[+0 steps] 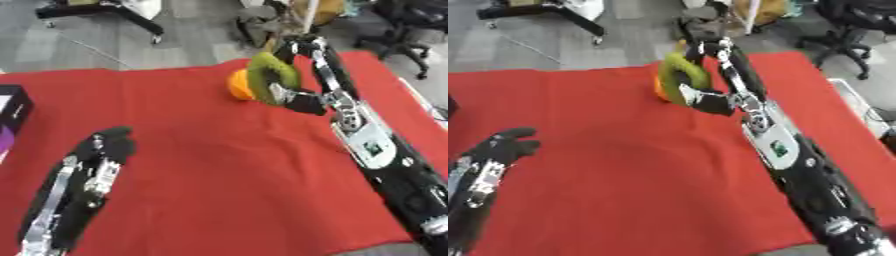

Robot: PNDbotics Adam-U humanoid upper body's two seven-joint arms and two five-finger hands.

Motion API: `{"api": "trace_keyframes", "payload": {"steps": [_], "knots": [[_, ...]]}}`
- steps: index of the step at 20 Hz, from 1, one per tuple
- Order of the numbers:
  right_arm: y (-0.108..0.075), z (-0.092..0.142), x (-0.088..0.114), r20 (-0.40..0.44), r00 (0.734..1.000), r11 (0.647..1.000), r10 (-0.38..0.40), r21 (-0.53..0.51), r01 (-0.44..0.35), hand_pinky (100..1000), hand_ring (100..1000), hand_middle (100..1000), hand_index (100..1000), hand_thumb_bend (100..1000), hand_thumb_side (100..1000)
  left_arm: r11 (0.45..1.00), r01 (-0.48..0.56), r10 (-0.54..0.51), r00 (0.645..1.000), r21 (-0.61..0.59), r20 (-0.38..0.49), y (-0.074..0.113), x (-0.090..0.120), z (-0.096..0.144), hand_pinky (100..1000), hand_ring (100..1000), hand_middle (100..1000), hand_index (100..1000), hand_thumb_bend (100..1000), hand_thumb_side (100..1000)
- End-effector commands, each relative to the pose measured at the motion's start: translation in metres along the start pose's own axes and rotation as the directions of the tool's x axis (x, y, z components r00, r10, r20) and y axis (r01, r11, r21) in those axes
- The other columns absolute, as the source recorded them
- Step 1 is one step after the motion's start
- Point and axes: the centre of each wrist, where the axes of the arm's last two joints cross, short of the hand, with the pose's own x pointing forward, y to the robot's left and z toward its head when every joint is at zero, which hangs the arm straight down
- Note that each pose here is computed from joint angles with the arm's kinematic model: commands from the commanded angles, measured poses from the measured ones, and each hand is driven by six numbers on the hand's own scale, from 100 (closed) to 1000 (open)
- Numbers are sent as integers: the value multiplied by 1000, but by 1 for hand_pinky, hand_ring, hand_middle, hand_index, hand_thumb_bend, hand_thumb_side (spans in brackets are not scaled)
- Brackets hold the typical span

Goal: Pick up the objects with one hand, pass them to the other hand, and then place them into the box on the other side of the table.

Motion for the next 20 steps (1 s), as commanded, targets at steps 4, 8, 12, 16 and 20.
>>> {"api": "trace_keyframes", "payload": {"steps": [4,8,12,16,20], "knots": [[12,-31,49,135,965,972,-225,100,213,868,600,264,423,100,100,981,137,-125,988,-141,92,-6,19,-9,976,893,914,660,460,622],[21,-33,55,122,943,945,-308,155,289,883,600,261,421,100,102,975,173,-157,980,-140,122,-11,25,-14,986,912,939,668,468,604],[26,-34,59,112,925,921,-362,195,336,889,600,258,420,100,107,979,152,-133,982,-139,138,-17,28,-15,988,917,950,672,474,609],[28,-34,61,112,918,910,-382,217,352,890,601,258,421,100,111,988,100,-87,990,-114,114,-18,27,-14,993,918,956,672,477,635],[29,-33,60,106,918,910,-381,220,352,892,601,258,422,100,113,999,34,-33,998,-33,47,-17,22,-11,991,906,947,667,471,653]]}}
